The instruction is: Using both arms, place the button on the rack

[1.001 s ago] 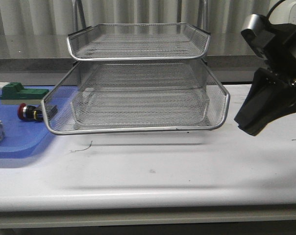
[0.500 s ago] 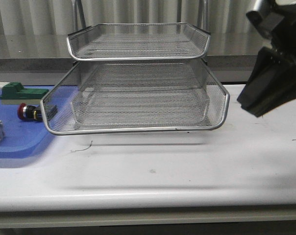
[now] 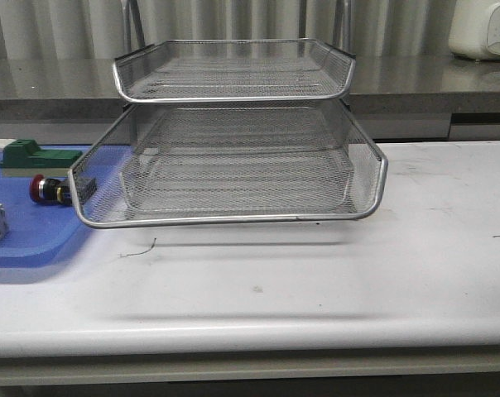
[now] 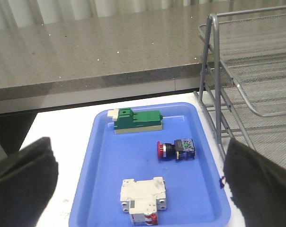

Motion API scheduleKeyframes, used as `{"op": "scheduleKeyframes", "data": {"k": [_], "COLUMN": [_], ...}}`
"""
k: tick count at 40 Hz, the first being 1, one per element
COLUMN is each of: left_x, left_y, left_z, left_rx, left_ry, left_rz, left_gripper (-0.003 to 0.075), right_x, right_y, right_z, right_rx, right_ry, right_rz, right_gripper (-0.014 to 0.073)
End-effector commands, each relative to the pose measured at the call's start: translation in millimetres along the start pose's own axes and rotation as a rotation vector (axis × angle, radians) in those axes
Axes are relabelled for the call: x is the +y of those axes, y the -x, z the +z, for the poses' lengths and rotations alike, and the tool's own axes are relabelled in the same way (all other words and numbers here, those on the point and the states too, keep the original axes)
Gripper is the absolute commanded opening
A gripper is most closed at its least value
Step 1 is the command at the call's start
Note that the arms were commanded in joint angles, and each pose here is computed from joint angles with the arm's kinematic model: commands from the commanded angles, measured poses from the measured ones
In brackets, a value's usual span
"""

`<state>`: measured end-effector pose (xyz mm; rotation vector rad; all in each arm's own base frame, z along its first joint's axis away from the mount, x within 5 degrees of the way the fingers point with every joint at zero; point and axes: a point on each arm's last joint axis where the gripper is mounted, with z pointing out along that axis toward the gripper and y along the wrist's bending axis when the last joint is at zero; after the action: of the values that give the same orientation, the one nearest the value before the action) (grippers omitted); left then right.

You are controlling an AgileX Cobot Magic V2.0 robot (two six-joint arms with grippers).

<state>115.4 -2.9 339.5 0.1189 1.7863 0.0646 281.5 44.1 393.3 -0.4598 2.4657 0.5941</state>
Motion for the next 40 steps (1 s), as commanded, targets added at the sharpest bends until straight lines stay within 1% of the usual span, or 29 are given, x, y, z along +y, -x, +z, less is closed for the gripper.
{"op": "scheduleKeyframes", "data": {"k": [1, 6, 8, 11, 16, 22, 35, 40], "left_x": [1, 1, 1, 1, 1, 1, 1, 1], "left_y": [19, 19, 19, 19, 19, 19, 19, 19], "left_z": [-3, -3, -3, -3, -3, -3, -3, -3], "left_rx": [-0.112, -0.112, -0.112, -0.112, -0.112, -0.112, -0.112, -0.112], "left_ry": [0.003, 0.003, 0.003, 0.003, 0.003, 0.003, 0.003, 0.003], "left_rz": [-0.008, -0.008, -0.008, -0.008, -0.008, -0.008, -0.008, -0.008], "left_gripper": [0.0673, 0.0673, 0.0673, 0.0673, 0.0673, 0.0673, 0.0673, 0.0673], "right_x": [8, 4, 6, 11, 23, 31, 38, 40], "right_y": [-6, -11, -16, -22, -40, -73, -163, -190], "right_z": [-30, -45, -50, -56, -62, -66, -61, -59], "right_rx": [-0.001, -0.026, -0.056, -0.123, -0.270, -0.414, -0.650, -0.713], "right_ry": [-0.108, -0.319, -0.387, -0.451, -0.462, -0.465, -0.489, -0.488], "right_rz": [-0.003, 0.007, 0.004, -0.012, -0.066, -0.090, -0.136, -0.146], "right_gripper": [-0.0060, -0.0060, -0.0060, -0.0060, -0.0060, -0.0060, -0.0060, -0.0060]}}
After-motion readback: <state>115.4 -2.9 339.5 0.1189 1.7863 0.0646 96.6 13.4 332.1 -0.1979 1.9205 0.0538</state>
